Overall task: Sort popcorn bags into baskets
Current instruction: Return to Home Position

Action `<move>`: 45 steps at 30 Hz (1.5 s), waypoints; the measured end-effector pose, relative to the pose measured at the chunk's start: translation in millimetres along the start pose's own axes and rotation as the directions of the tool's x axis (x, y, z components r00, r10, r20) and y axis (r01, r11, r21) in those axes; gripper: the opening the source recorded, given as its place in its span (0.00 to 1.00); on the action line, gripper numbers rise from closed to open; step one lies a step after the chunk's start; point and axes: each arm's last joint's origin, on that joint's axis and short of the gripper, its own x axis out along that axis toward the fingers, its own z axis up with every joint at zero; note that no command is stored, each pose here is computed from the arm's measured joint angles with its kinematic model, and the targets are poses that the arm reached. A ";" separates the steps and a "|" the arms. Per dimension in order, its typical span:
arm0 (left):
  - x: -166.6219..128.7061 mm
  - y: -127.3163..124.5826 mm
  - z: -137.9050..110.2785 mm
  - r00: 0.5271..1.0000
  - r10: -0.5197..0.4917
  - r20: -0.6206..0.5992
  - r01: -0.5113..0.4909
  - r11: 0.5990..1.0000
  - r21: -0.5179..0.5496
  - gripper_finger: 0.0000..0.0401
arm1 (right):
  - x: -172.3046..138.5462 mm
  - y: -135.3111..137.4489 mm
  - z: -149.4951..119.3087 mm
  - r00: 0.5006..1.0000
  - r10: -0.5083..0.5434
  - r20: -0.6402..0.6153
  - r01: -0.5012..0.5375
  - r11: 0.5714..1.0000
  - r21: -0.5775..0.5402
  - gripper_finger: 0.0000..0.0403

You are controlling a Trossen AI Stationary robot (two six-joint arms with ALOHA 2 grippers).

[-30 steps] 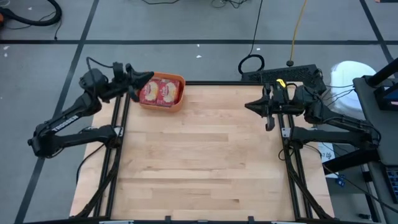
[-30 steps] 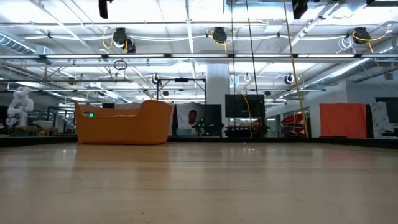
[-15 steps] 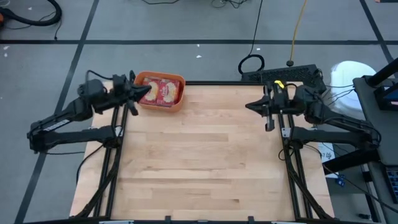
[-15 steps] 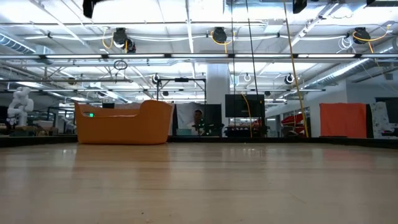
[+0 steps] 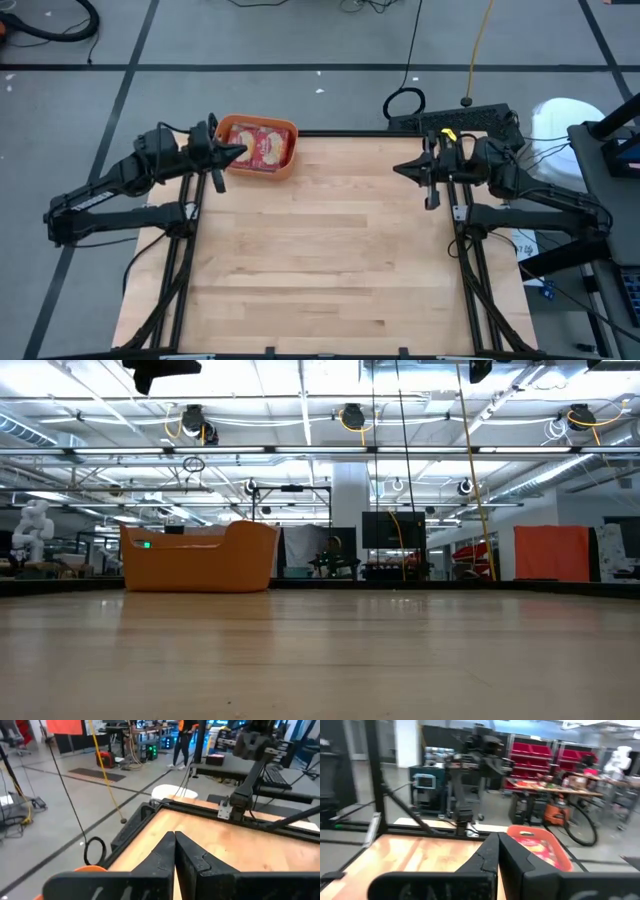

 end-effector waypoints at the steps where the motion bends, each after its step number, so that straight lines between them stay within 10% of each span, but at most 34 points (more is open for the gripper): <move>1: -0.5 0.2 0.1 1.000 -0.006 0.001 0.006 1.000 0.011 0.02 | 0.3 -0.5 -0.2 1.000 -0.016 -0.003 0.016 1.000 0.008 0.00; 15: 6.3 -26.7 -78.1 0.949 -0.313 0.022 0.313 0.950 0.008 0.01 | 14.7 14.3 -47.2 0.999 -0.036 -0.015 0.034 0.991 -0.126 0.00; 33: 4.7 -47.3 -166.0 0.960 -0.280 0.004 0.279 0.959 0.046 0.00 | -9.3 38.4 -151.3 0.997 0.047 0.065 -0.040 0.994 -0.107 0.00; 45: 5.8 -45.8 -194.6 0.957 -0.291 0.014 0.290 0.956 0.037 0.00 | -20.2 38.4 -156.2 0.996 0.033 0.088 -0.024 0.995 -0.094 0.00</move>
